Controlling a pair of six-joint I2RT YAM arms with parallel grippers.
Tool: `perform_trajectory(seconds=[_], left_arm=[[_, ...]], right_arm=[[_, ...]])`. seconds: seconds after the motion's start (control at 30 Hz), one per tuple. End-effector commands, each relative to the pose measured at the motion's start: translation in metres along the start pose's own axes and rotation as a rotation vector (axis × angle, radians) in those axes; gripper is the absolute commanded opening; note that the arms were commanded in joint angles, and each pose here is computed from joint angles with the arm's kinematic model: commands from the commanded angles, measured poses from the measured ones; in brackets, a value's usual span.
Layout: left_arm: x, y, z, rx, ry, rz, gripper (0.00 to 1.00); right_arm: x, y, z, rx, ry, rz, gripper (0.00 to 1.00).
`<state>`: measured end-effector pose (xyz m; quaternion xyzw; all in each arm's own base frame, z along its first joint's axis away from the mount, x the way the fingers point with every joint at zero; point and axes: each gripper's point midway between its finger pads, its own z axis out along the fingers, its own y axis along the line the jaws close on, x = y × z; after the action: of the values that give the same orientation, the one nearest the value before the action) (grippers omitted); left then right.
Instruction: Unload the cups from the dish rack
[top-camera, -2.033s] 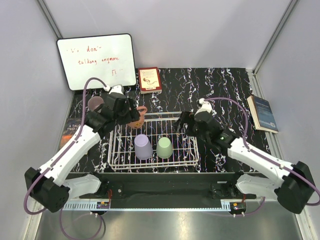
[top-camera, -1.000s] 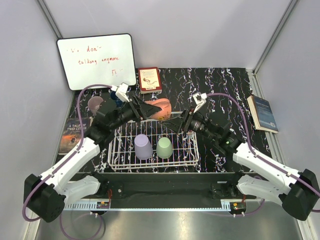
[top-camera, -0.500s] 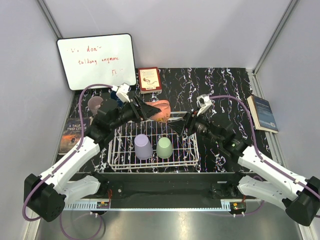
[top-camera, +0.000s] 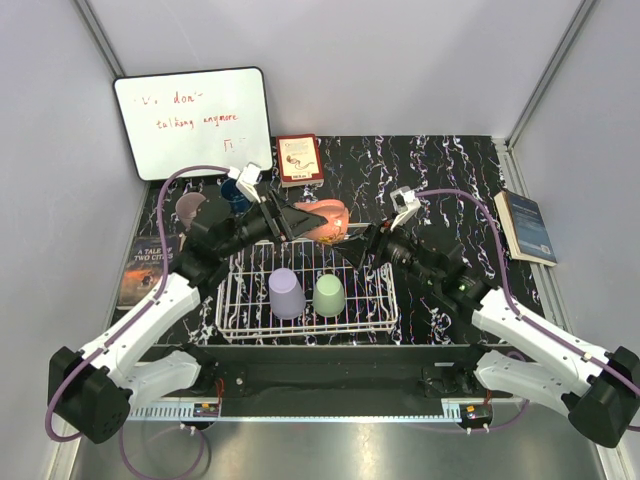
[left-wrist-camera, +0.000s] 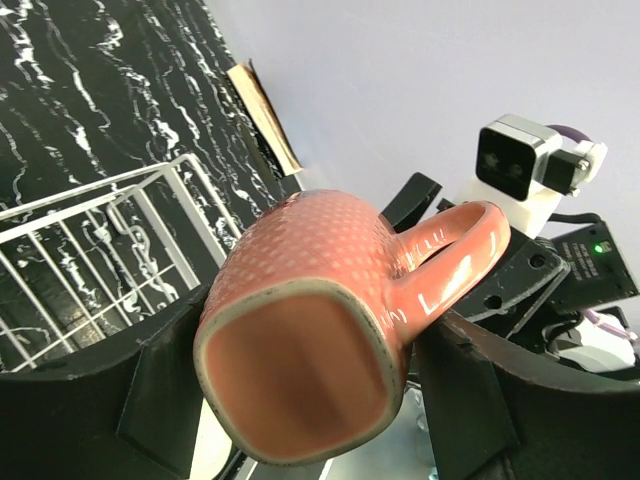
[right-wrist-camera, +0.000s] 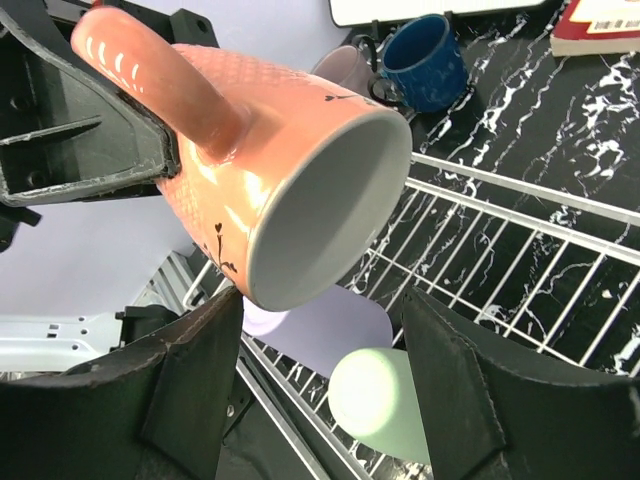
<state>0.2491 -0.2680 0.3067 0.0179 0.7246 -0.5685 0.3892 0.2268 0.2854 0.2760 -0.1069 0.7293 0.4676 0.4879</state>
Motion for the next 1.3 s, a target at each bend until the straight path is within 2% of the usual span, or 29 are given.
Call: perform_trajectory(seconds=[0.0,0.33,0.57,0.8,0.83,0.9,0.93,1.0,1.03,1.07,1.13,1.17,1.23,1.27], left_arm=[[-0.015,-0.041,-0.005,0.172,-0.051,0.043,0.00],[0.000,-0.040,0.002,0.238,0.002,-0.004,0.00],[0.008,-0.053,0.005,0.295,0.033,-0.008,0.00],[0.007,-0.056,0.007,0.308,0.041,0.000,0.00],[0.008,-0.056,0.007,0.307,0.042,0.001,0.00],[0.008,-0.053,0.008,0.299,0.041,-0.003,0.00],[0.009,-0.053,0.008,0.296,0.040,-0.002,0.00],[0.008,-0.052,0.008,0.288,0.039,0.004,0.00],[0.008,-0.050,0.009,0.275,0.042,0.007,0.00],[0.008,-0.049,0.009,0.269,0.042,0.013,0.04],[0.007,-0.048,0.008,0.261,0.035,0.029,0.21],[0.007,-0.048,0.008,0.259,0.035,0.033,0.46],[0.006,-0.047,0.009,0.243,0.035,0.043,0.70],[0.004,-0.047,0.009,0.234,0.031,0.046,0.85]], right_arm=[[-0.024,0.022,-0.003,-0.081,-0.079,-0.034,0.72],[-0.028,0.055,0.001,-0.251,-0.071,0.001,0.72],[-0.010,0.068,0.020,-0.354,0.026,0.067,0.63],[0.004,0.064,0.026,-0.353,0.064,0.079,0.44],[0.004,0.063,0.026,-0.344,0.060,0.081,0.34],[0.004,0.061,0.024,-0.331,0.059,0.075,0.22],[0.004,0.060,0.024,-0.326,0.060,0.074,0.12],[0.004,0.059,0.021,-0.313,0.063,0.069,0.00],[0.004,0.057,0.021,-0.302,0.060,0.068,0.00],[0.003,0.057,0.020,-0.299,0.056,0.060,0.00],[0.000,0.056,0.015,-0.283,0.044,0.056,0.00],[0.000,0.055,0.013,-0.279,0.039,0.048,0.00],[-0.003,0.054,0.007,-0.261,0.026,0.043,0.00],[-0.005,0.055,0.004,-0.258,0.019,0.033,0.00]])
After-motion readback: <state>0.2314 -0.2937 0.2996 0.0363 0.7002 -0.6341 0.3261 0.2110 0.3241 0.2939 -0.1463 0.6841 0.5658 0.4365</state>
